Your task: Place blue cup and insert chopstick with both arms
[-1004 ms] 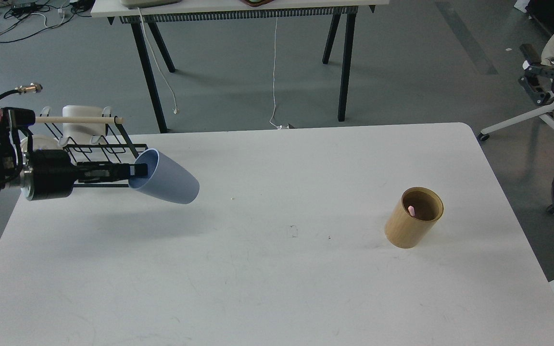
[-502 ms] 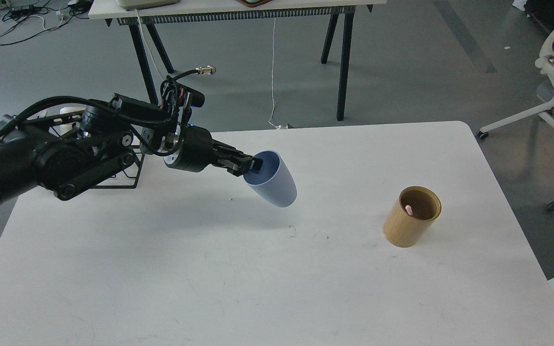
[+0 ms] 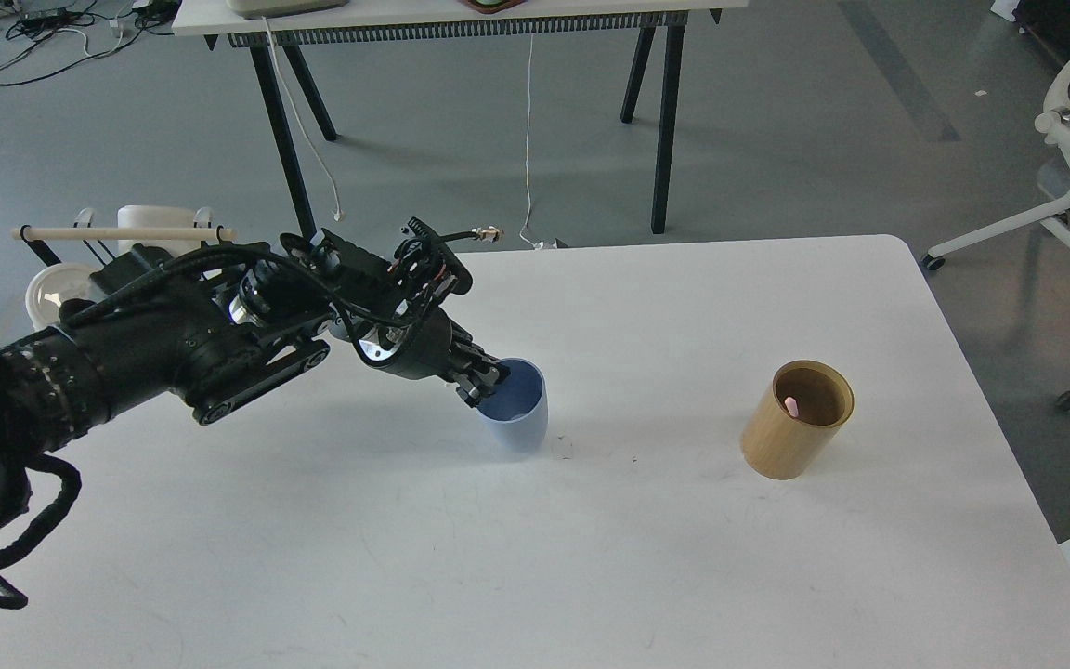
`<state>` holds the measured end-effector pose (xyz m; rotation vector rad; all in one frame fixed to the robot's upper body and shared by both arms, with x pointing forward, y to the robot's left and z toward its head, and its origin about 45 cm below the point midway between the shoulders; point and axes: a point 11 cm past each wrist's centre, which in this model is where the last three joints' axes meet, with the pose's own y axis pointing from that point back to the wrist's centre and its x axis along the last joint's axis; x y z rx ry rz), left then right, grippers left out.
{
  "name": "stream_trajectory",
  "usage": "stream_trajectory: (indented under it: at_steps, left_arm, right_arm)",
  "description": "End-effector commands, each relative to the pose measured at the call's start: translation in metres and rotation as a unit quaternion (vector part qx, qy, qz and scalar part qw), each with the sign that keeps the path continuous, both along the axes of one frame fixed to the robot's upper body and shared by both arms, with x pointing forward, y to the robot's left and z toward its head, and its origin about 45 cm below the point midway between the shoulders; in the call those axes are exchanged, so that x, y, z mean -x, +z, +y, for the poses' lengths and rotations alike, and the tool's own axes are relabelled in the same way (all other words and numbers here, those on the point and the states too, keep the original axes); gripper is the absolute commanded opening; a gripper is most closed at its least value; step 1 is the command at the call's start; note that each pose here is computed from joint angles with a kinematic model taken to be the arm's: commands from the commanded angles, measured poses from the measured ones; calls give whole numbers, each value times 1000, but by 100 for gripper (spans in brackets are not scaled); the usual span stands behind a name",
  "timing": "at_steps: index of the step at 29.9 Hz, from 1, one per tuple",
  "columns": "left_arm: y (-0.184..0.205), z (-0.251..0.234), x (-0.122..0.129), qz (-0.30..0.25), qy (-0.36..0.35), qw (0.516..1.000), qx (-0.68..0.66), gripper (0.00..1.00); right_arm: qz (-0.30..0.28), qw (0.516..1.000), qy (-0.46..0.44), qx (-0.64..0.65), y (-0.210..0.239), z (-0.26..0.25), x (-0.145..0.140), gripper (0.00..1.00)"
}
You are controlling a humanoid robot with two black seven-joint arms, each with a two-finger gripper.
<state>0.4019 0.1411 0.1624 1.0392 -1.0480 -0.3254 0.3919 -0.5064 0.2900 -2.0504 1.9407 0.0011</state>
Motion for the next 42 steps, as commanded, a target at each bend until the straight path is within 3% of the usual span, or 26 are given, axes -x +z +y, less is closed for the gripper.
stream_trajectory:
  at_steps: [1, 12, 15, 22, 26, 30, 34, 37, 42]
  left_arm:
    - [-4, -8, 3, 1, -9, 1000, -1, 2]
    - [0, -11, 3, 4, -6, 1000, 12, 13]
    - [5, -10, 2, 7, 3, 1000, 27, 35]
    - [19, -12, 2, 13, 12, 998, 64, 52]
    - [44, -7, -9, 33, 67, 987, 145, 75]
    - [75, 8, -23, 77, 149, 949, 266, 82]
    - [105, 33, -36, 134, 237, 877, 395, 86]
    - [117, 45, -41, 186, 288, 803, 487, 96]
    - [123, 66, -46, 221, 335, 723, 563, 98]
  right_arm:
    - [0, 1000, -1, 0, 0, -1, 0, 99]
    - [2, 1000, -1, 0, -2, -1, 1, 99]
    - [2, 1000, 0, 0, -1, -1, 1, 99]
    - [2, 1000, 5, 0, -1, 1, 1, 99]
    - [10, 999, 31, 17, -1, 11, 1, 99]
    - [57, 981, 112, 148, 4, 33, 11, 99]
    - [75, 934, 194, 289, 13, 60, 23, 99]
    - [79, 901, 217, 367, 24, 62, 32, 99]
    - [84, 843, 230, 479, 43, 59, 49, 98]
